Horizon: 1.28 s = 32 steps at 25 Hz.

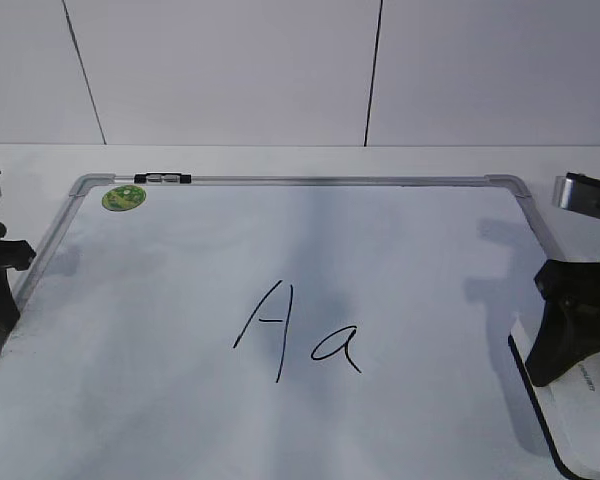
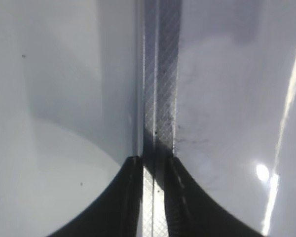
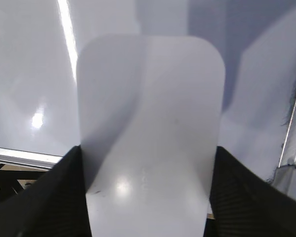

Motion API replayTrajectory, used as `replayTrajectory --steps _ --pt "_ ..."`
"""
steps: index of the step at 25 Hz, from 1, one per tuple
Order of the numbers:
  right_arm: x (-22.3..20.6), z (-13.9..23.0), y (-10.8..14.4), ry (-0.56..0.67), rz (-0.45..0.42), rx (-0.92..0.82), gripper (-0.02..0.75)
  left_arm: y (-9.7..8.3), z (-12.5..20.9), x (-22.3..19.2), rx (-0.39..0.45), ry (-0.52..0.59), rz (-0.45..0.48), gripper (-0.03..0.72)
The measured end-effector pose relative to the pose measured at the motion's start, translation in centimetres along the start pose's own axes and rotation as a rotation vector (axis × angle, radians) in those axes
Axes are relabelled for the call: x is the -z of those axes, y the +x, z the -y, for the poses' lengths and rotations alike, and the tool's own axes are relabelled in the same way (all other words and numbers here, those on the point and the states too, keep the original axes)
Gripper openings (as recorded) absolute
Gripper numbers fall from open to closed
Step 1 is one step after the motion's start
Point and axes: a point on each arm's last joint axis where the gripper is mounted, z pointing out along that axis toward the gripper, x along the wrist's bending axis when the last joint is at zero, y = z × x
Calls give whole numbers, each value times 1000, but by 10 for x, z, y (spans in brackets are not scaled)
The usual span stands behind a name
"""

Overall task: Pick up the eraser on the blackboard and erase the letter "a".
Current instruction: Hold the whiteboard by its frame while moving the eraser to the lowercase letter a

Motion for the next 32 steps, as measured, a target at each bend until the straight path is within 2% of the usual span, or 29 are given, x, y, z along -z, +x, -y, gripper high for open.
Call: replayTrajectory --steps 6,12,19,25,32 --pt "0 0 0 0 0 0 526 0 -2 1 -10 -1 -7 29" --pt "0 0 -2 0 19 7 526 0 -2 1 -10 -1 -7 17" --pt "0 -2 -8 -1 124 -1 526 0 -2 1 -10 -1 -7 17" --pt "5 -25 15 -34 230 80 526 0 -2 1 -10 -1 -7 17" --pt "12 -63 47 -104 249 156 526 0 -2 1 -10 -3 -7 17"
